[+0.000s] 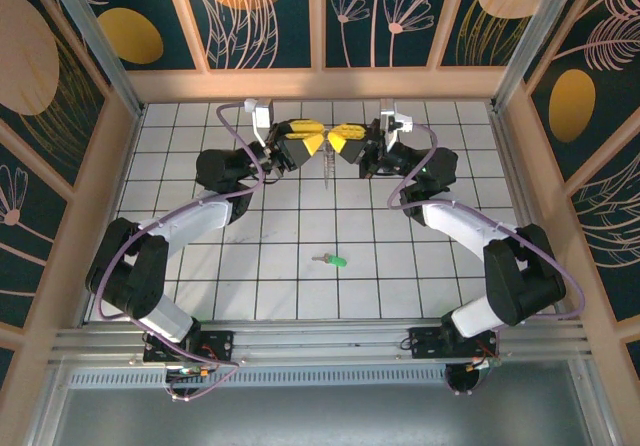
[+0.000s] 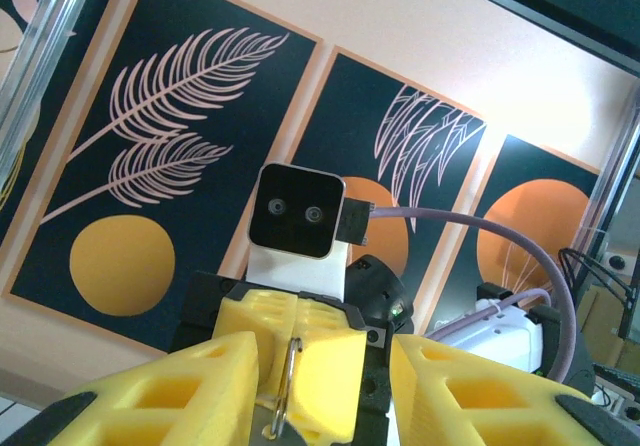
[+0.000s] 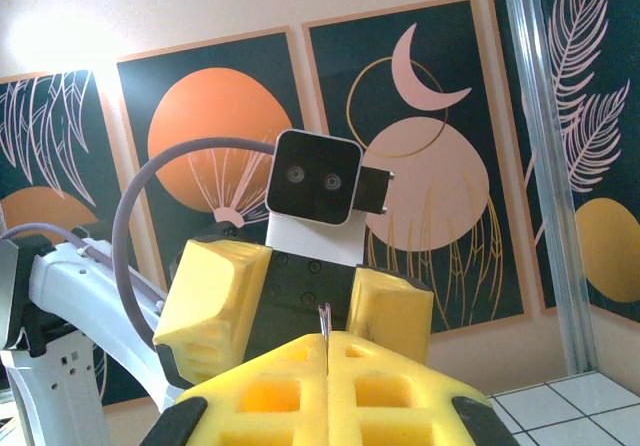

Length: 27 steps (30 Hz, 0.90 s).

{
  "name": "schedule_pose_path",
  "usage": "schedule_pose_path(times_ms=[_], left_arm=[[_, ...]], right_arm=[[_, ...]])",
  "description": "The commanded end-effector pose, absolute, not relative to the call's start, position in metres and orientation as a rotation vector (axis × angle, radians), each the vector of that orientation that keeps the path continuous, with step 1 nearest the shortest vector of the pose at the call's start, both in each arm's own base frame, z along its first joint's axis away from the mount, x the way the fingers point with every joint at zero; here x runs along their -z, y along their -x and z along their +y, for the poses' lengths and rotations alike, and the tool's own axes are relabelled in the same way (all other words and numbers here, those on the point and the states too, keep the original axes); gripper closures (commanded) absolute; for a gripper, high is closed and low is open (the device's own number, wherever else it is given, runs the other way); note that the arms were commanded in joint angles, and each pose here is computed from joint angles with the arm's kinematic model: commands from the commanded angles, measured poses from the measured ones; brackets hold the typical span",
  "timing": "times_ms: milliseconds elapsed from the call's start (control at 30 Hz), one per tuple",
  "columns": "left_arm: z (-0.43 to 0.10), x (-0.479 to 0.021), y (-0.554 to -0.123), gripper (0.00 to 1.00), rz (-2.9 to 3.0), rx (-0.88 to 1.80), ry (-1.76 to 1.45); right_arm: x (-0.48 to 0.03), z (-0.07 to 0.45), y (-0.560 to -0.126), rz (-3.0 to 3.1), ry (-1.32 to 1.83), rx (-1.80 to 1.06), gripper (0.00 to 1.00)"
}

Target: Put the keys on the keyring

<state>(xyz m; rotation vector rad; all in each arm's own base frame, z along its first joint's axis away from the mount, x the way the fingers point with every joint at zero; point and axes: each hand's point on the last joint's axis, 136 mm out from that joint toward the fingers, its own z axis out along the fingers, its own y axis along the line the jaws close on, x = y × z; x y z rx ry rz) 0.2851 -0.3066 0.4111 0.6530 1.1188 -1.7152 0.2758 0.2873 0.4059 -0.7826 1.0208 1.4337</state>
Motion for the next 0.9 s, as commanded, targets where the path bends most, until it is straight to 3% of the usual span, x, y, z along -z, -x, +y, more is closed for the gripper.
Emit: schedule_pose_path(times_ms=[0, 867], left_arm=[[-0.3062, -0.4233, -0.2817, 0.62, 1.055, 1.702, -0.675], [-0.3120, -0.4149, -0.2862, 1.00, 1.092, 1.687, -0.700]], right_arm=[[-0.4227, 0.2864, -0.2648, 0.928, 0.821, -1.414, 1.00], [-0.4192, 0.2892, -0.2658, 0.945, 0.833, -1.411, 1.00]])
